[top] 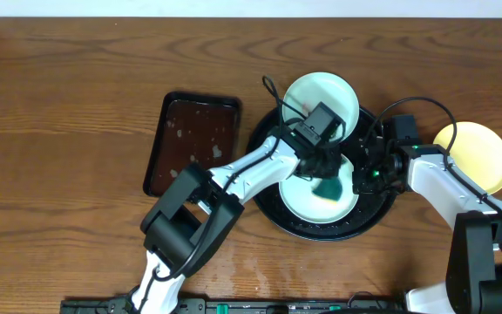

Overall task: Clean dirty plates on tray and stack at the side
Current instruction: 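Scrub the near pale green plate with the sponge, then return the sponge to the black tray with the left gripper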

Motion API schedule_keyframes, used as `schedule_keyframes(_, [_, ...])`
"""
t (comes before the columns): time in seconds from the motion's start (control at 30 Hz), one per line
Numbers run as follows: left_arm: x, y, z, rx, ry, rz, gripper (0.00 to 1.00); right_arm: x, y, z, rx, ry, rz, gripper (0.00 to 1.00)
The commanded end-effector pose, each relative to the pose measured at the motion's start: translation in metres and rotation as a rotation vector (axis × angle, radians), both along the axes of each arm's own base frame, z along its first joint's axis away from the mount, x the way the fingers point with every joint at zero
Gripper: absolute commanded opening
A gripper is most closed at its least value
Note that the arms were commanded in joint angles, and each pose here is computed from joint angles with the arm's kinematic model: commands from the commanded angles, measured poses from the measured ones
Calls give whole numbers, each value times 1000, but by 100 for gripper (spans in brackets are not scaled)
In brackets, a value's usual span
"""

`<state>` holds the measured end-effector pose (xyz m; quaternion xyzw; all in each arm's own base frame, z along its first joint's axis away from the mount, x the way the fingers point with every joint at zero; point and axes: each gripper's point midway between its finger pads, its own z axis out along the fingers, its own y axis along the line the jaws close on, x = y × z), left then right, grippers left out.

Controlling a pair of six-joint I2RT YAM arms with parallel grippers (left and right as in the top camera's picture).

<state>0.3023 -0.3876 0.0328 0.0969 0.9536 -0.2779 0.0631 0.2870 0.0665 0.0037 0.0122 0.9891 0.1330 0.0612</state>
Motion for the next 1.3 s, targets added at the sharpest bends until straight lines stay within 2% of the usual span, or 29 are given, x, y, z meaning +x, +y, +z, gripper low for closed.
schedule_keyframes(0.0, [-26, -7, -10, -18, 87, -36, 8, 3, -12, -2, -64, -2, -14, 1])
schedule_keyframes(0.23, [-33, 22, -38, 79, 113, 1, 8, 2, -12, -2, -65, 0, -14, 1])
schedule_keyframes(0.47, [2, 99, -56, 367, 15, 140, 8, 2, -12, -2, -64, 2, -14, 1])
schedule_keyframes(0.7, [38, 129, -9, 538, -174, 186, 8, 2, -12, -2, -65, 3, -14, 1])
schedule_keyframes(1.03, [32, 118, 64, 432, -258, 192, 8, 0, -12, -2, -65, 8, -14, 1])
schedule_keyframes(1.17, [31, 135, 101, 425, -325, 143, 8, -1, -12, -2, -66, 11, -13, 1])
schedule_keyframes(1.27, [33, 164, 124, 438, -342, 171, 8, -1, -12, -2, -66, 14, -13, 1])
